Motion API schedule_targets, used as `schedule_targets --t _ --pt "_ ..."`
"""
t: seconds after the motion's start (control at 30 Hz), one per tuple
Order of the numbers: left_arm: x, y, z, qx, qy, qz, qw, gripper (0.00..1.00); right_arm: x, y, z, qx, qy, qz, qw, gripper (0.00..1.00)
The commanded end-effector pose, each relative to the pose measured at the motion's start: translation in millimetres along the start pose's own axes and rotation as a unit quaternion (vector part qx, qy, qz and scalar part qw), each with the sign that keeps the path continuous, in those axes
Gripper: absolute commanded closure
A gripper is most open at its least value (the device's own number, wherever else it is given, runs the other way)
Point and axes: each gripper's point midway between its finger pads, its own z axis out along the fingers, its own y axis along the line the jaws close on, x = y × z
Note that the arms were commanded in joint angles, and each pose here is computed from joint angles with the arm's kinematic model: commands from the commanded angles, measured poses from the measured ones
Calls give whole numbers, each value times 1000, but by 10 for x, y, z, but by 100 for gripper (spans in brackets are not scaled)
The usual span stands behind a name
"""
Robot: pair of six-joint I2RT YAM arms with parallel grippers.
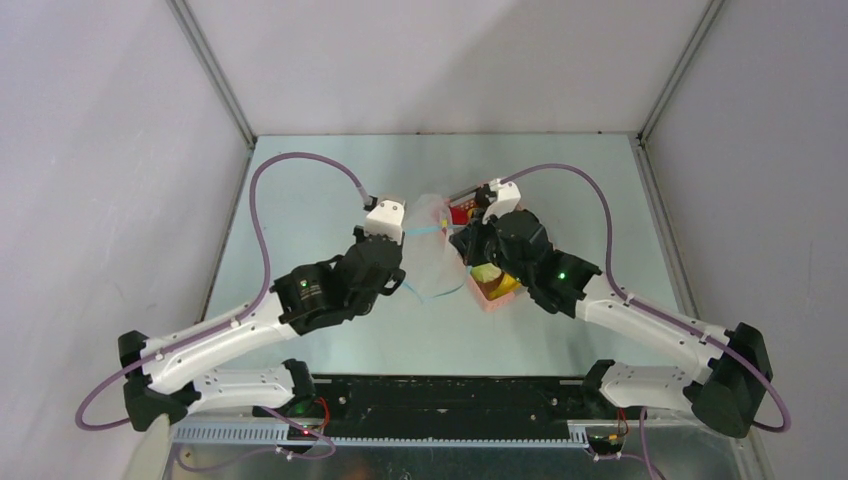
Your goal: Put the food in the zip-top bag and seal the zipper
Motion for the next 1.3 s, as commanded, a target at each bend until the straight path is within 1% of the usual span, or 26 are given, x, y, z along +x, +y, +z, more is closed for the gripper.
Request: schedule_targets --t 0.0,0.03,0.07,0.1,0.13,0.17,0.2,0.27,0.3,0.33,0.37,0.43,0.53,0.57,0.63,0.77,0.83,0.97,1.07,1.27 --pt "-113 242 -85 -42 -22 -22 999 100 -104 114 48 -32 -12 -23 999 96" --pt "-110 232 -82 -39 -23 -24 999 100 -107 205 49 -56 -11 -25 998 92" --pt "-103 216 -78 -35 -22 -25 999 100 -68 250 57 -68 -5 -32 997 78" --pt "-101 205 -72 -33 -23 -27 999 100 -98 374 50 -97 -10 -33 995 70" --pt "-91 187 -63 -31 -21 -25 999 100 -95 411 61 -107 -9 -36 994 56" --pt "-96 182 -61 -31 -21 -26 999 100 -93 506 43 -131 -8 -37 991 49" --pt "-87 181 -54 -32 -19 -25 999 100 -93 538 38 -139 -7 -37 990 47" --pt "-77 205 -45 -41 -18 -23 999 100 -99 617 -3 -159 -4 -40 986 38" --pt "-74 240 -42 -52 -20 -23 998 100 -98 631 -19 -162 -4 -42 986 30" --pt "-48 265 -35 -59 -16 -18 998 100 -130 635 -51 -162 -9 -42 986 27" --pt "-51 316 -27 -72 -16 -22 997 100 -130 622 -67 -159 -8 -43 986 15" --pt "-33 391 -1 -91 -10 -26 995 100 -198 551 -120 -141 -18 -40 989 2" --pt "-1 485 49 -114 -1 -32 993 100 -211 242 -120 -76 -23 -27 996 1" --pt "4 527 69 -122 1 -34 992 100 -223 185 -141 -69 -25 -25 997 1" --pt "17 548 115 -128 5 -37 991 100 -174 -38 -133 -35 -13 -10 999 1" --pt "50 538 215 -128 10 -48 991 100 68 -568 -121 60 40 34 997 1" --pt "78 481 274 -115 16 -59 991 100 242 -780 -131 103 67 38 992 2" --pt "161 382 386 -97 31 -65 993 100 470 -1013 -89 156 101 42 982 2" --pt "195 339 445 -88 41 -67 993 100 627 -1123 8 175 125 43 976 3" --pt "249 190 510 -52 55 -78 994 100 799 -1221 261 204 141 44 968 5"
